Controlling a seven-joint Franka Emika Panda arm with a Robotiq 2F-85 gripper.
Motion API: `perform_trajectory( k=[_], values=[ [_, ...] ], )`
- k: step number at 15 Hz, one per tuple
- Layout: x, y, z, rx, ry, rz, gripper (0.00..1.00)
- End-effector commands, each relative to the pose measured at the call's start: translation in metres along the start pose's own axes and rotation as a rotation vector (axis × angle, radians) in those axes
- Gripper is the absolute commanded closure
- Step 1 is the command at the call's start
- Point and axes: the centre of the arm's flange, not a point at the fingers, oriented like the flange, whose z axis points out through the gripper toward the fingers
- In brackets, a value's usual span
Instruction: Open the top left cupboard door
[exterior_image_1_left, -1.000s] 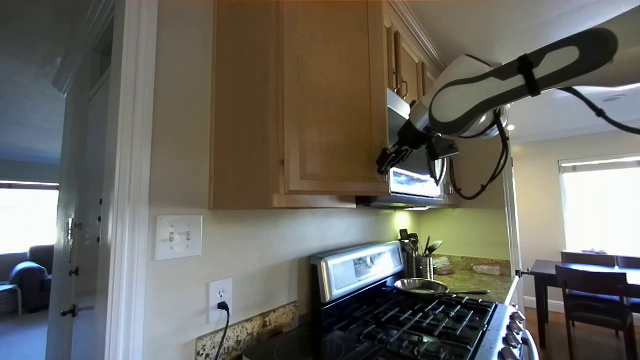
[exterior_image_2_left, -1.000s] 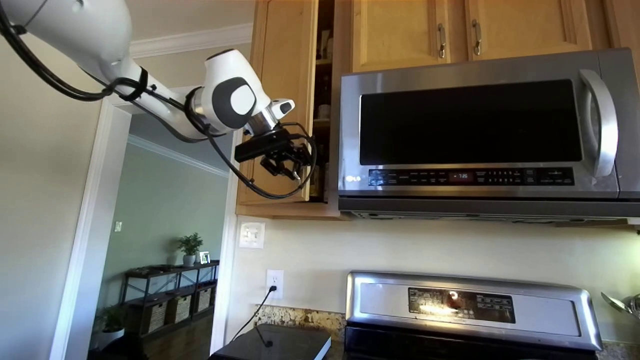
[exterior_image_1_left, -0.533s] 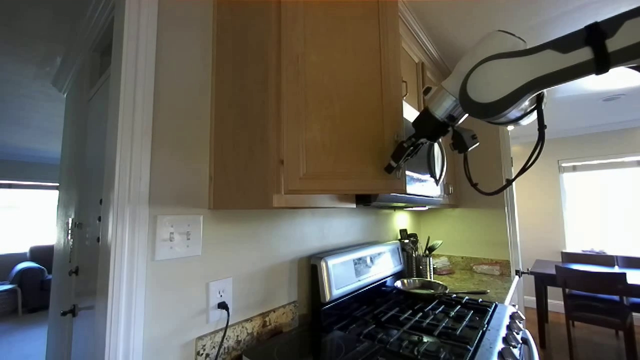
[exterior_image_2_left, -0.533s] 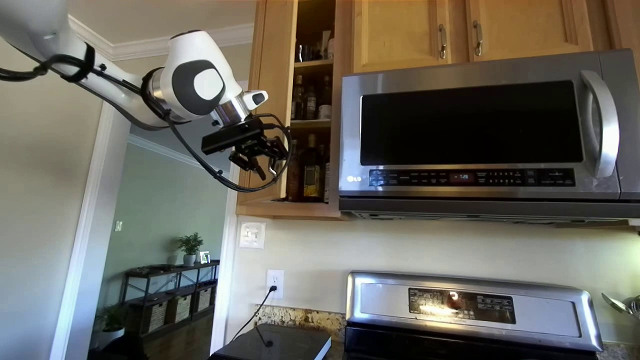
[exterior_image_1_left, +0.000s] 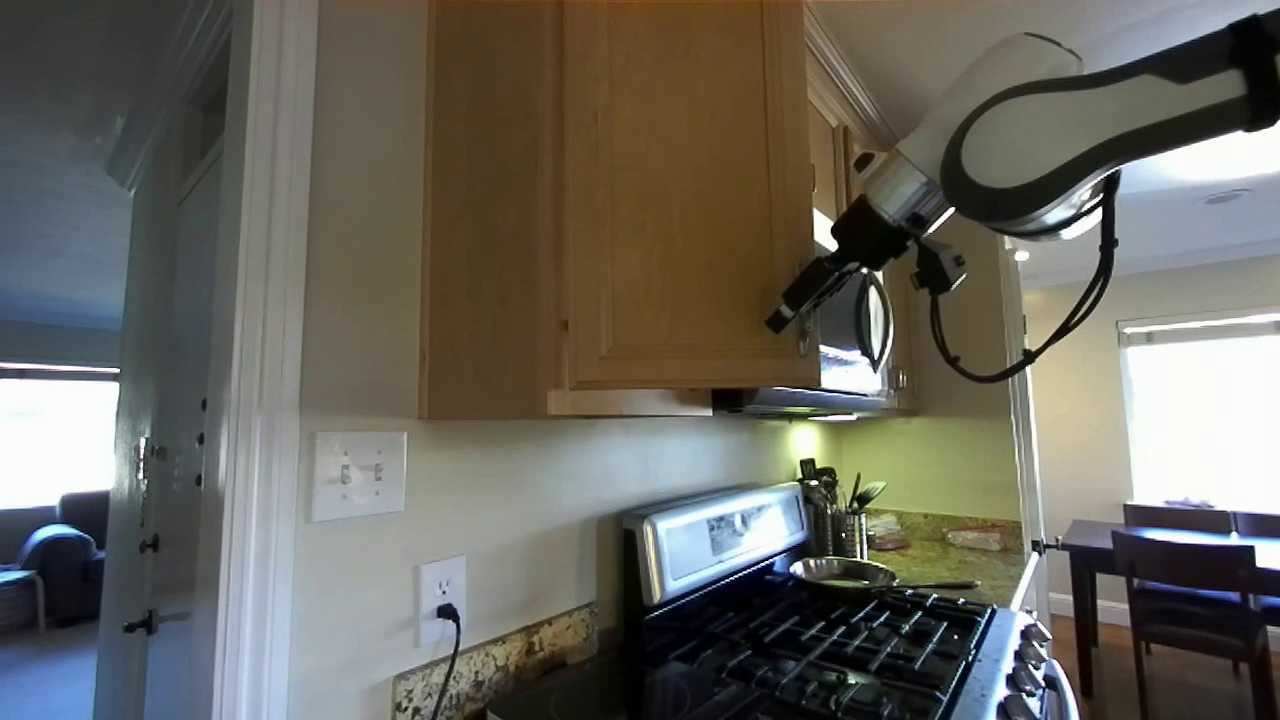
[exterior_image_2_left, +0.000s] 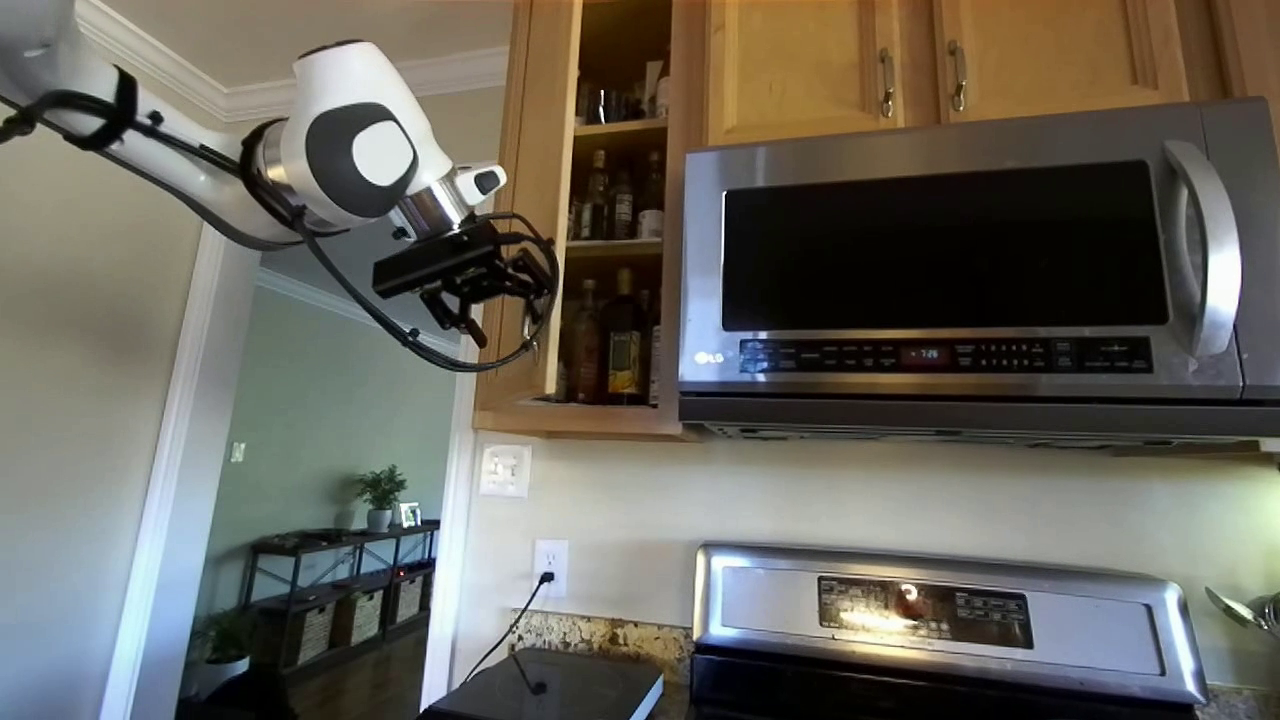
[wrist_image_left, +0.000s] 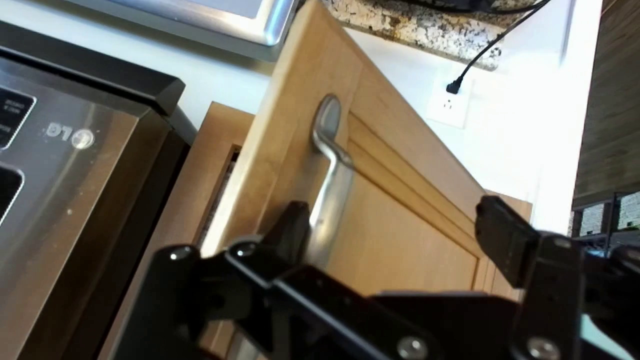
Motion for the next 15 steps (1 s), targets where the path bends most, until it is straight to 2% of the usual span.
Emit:
perform_trajectory(
  k=[1,3,6,10,15],
  values=[
    [0.005,0.008,-0.060,-0.029,0.085,0.012,0.00],
    [0.010,0.016,-0.086,-0.026,0.085,0.025,0.00],
    [0.009,0.025,-0.095,-0.022,-0.002,0.048,0.00],
    [-0.003,0.055,-0.081,-0.049,-0.107,0.136,0.00],
    [-0.016,0.109,-0.039,-0.095,-0.203,0.282,0.00]
  ],
)
